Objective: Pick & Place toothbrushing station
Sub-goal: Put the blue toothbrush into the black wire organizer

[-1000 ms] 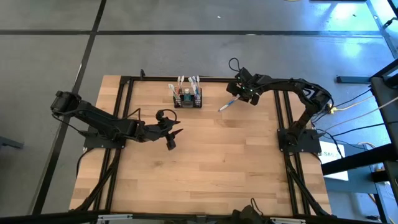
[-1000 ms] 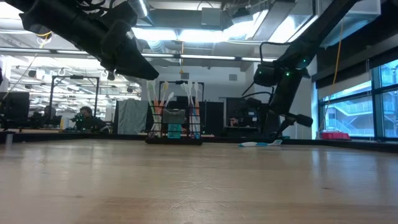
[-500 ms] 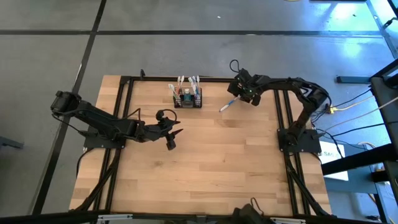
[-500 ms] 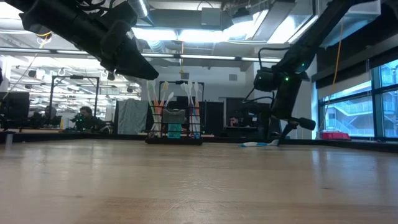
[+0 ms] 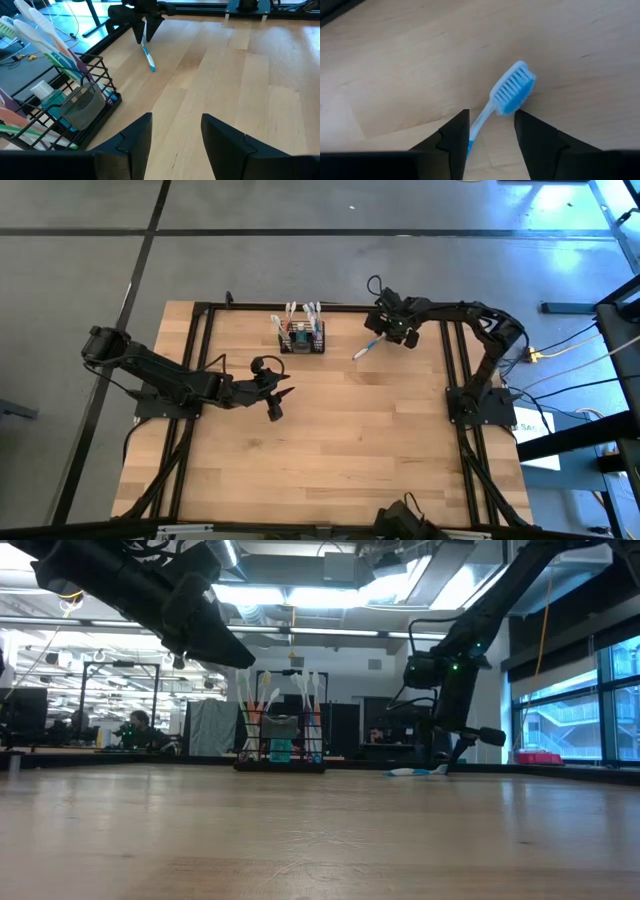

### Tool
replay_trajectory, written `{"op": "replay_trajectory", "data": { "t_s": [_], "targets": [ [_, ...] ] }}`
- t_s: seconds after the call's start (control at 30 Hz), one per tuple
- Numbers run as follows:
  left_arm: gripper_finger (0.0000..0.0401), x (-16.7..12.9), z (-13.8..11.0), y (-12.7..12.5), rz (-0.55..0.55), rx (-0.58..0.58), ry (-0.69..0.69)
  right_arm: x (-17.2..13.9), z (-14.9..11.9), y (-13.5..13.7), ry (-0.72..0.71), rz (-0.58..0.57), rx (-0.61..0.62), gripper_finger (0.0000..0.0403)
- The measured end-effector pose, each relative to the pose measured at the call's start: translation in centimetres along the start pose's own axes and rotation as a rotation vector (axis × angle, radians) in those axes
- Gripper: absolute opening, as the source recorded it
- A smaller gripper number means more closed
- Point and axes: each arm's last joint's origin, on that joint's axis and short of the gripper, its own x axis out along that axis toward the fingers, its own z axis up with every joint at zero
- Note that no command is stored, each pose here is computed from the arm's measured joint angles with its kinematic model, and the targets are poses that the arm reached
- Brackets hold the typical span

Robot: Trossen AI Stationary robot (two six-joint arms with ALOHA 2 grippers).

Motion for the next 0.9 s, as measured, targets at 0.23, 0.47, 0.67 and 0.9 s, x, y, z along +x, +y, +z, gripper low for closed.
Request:
{"op": "replay_trajectory", "data": {
  "t_s": [0.23,0.47,0.67,0.9],
  "targets": [
    [0.0166,0.0,0.0,0.0,0.000,0.000,0.000,-0.1,0.1,0.2,0.010,-0.032,-0.020,0.0116],
    [0.0166,0.0,0.0,0.0,0.000,0.000,0.000,0.9,0.2,-0.1,0.057,-0.068,-0.056,0.0086],
    [0.0166,0.0,0.0,0.0,0.000,0.001,0.000,0.4,0.4,0.3,0.074,-0.106,-0.130,0.0073],
    [0.0166,0.0,0.0,0.0,0.000,0.001,0.000,0.0,0.4,0.9,0.086,-0.117,-0.254,0.0030]
  ]
}}
